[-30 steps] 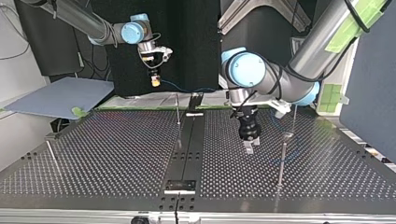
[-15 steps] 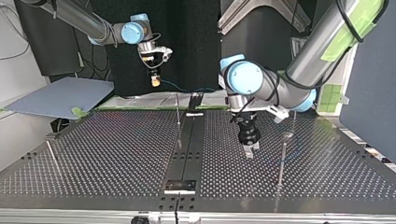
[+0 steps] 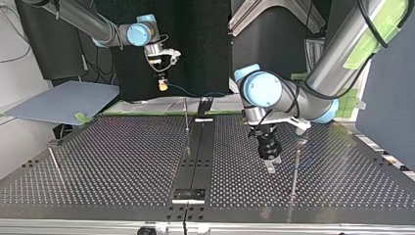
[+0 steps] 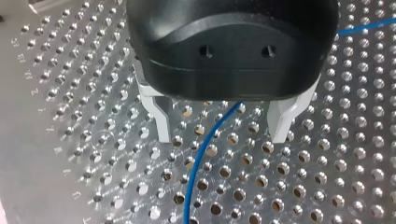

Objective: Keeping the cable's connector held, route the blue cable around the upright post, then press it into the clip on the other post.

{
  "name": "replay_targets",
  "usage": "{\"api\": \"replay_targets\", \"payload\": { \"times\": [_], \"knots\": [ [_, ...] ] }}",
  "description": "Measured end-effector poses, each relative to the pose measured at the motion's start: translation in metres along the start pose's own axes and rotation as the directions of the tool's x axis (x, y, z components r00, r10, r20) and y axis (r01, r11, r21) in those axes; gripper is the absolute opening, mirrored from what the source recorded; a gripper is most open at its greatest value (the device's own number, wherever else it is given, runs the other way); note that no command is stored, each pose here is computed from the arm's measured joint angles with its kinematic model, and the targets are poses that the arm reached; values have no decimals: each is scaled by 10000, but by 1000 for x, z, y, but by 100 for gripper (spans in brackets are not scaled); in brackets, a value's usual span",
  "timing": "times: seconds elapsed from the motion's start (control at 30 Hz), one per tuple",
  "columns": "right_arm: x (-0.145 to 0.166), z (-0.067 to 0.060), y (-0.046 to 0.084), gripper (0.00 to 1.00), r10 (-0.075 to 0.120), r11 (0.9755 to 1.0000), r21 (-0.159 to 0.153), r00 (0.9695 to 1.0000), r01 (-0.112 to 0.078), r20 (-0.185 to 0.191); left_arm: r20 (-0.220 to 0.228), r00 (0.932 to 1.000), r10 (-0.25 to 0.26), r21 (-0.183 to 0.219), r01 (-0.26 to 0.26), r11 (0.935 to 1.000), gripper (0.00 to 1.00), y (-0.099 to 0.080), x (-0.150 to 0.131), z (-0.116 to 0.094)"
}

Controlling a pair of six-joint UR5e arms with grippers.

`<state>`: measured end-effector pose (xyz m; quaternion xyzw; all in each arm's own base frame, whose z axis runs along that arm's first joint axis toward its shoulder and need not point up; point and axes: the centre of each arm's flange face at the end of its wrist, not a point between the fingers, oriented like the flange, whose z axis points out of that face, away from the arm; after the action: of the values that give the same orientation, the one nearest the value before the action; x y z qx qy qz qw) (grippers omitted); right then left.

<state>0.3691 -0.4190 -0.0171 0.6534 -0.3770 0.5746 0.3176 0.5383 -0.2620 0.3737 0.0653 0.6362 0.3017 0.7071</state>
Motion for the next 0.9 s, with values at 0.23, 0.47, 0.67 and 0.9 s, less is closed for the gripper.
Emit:
{"api": "replay_targets", "payload": {
  "times": [0.23, 0.47, 0.67, 0.9],
  "knots": [
    [1, 1, 0, 0, -2, 10000, 4, 10000, 2, -47, -4, 10000, -61, -75, 61, 10000, 100, 4, 3, 8],
    [1, 1, 0, 0, -3, 10000, 4, 10000, 3, -51, -205, 9998, 52, 78, -50, 10000, 100, -7, 12, 16],
    [1, 1, 0, 0, -4, 10000, 5, 10000, 4, -48, -352, 9994, 1, 9, 0, 10000, 100, -8, 21, 26],
    [1, 1, 0, 0, 19, 10000, 12, 10000, -19, -63, -585, 9981, 167, 168, -157, 9997, 100, -17, 35, 28]
  ]
}}
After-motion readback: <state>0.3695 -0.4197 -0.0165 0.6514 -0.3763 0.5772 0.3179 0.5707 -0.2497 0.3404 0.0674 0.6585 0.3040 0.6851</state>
